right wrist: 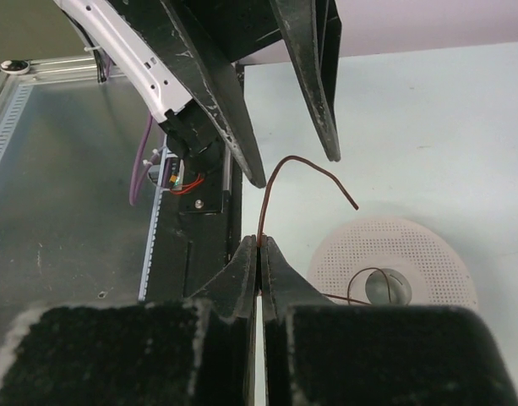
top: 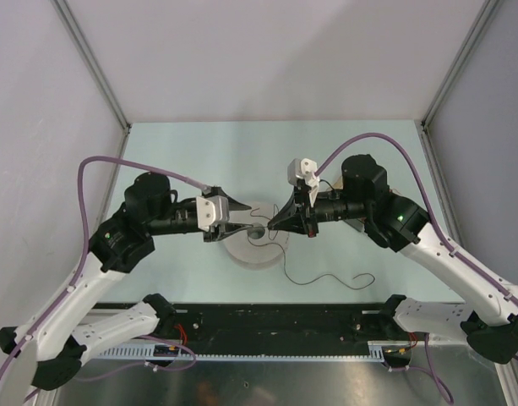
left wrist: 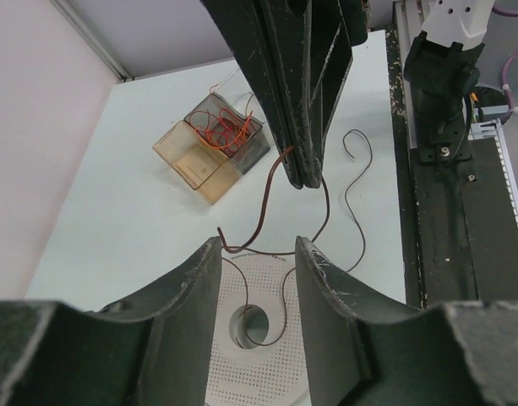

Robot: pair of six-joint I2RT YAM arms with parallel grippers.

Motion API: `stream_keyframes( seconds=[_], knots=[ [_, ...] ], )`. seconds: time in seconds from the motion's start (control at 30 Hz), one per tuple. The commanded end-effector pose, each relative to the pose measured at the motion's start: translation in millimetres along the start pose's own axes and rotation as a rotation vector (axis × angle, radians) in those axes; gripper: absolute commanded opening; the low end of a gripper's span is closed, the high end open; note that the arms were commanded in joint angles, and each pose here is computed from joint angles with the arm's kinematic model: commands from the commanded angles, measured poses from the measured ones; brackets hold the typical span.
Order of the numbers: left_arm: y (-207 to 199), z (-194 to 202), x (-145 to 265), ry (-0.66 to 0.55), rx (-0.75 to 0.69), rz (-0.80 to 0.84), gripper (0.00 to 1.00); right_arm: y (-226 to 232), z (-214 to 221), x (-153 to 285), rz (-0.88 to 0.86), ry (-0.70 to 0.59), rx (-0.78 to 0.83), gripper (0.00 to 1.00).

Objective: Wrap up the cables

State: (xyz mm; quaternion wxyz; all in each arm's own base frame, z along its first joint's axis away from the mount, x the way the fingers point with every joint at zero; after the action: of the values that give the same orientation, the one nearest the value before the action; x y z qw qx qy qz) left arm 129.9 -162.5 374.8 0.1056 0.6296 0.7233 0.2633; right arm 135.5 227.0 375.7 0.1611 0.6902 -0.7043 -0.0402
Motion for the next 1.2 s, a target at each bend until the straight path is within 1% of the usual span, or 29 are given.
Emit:
stream_keyframes(
  seconds=[0.0, 0.13, 0.2, 0.27, 0.33, 0.5, 0.6, 0.8, 0.83, 0.87, 0.9, 0.97, 1.03, 1.17],
  knots=[
    [6.3, -6.0, -1.9, -0.032, -0.041, 0.004, 0.42, 9.2, -14.5, 0.9, -0.043, -0.036, 0.023, 0.00],
    [6.9, -8.5, -3.9, -0.050, -0.038, 0.016, 0.33, 9.3, -15.2, 0.1, -0.045, -0.040, 0.022, 0.00],
    [6.8, -9.1, -4.4, -0.055, -0.028, 0.020, 0.23, 9.5, -15.2, 0.6, -0.044, -0.040, 0.022, 0.00],
    [6.8, -9.7, -4.5, -0.056, -0.021, 0.018, 0.08, 9.7, -15.0, 1.5, -0.042, -0.039, 0.025, 0.00],
    [7.3, -12.0, -2.5, -0.058, -0.012, 0.006, 0.02, 8.9, -13.0, 3.0, -0.031, -0.029, 0.029, 0.00],
    [5.0, -33.4, 4.0, -0.145, 0.064, 0.024, 0.00, -3.8, 1.0, 6.2, 0.007, 0.028, -0.006, 0.00],
    [8.1, -44.2, 4.8, -0.186, 0.135, -0.001, 0.00, -7.0, 6.8, 1.3, -0.003, 0.045, -0.020, 0.00],
    [8.7, -51.1, -1.7, -0.259, 0.290, -0.013, 0.00, -8.9, 10.6, -11.6, -0.017, 0.059, -0.023, 0.01],
    [8.6, -50.6, -2.8, -0.264, 0.309, -0.015, 0.00, -9.1, 10.2, -11.8, -0.014, 0.056, -0.019, 0.04],
    [8.9, -50.2, -3.6, -0.267, 0.319, -0.020, 0.00, -9.0, 9.3, -11.2, -0.008, 0.052, -0.015, 0.10],
    [9.5, -49.4, -4.0, -0.266, 0.324, -0.029, 0.00, -8.4, 8.2, -9.6, 0.002, 0.047, -0.007, 0.18],
    [10.9, -47.2, -4.2, -0.257, 0.331, -0.056, 0.00, -7.3, 4.9, -2.7, 0.041, 0.030, 0.019, 0.40],
    [12.1, -44.1, -4.5, -0.245, 0.337, -0.084, 0.00, -5.9, 1.4, 6.2, 0.091, 0.012, 0.056, 0.55],
    [7.9, -37.5, -8.1, -0.233, 0.375, -0.061, 0.00, -1.1, -9.8, 23.3, 0.185, -0.047, 0.147, 0.72]
  ],
)
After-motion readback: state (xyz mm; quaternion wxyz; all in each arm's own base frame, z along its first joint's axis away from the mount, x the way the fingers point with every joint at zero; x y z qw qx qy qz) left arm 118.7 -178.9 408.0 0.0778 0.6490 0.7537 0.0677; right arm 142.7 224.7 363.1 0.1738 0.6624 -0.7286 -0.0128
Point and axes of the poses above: each gripper's point midway between its finger pads, its own x axis back along the fingers, its own y axis along the line the jaws close on, z = x × y, the point moved 9 cm from there along x, back along the fingers, and after that the axes turned 13 degrees about -x, right-handed, at the moved point
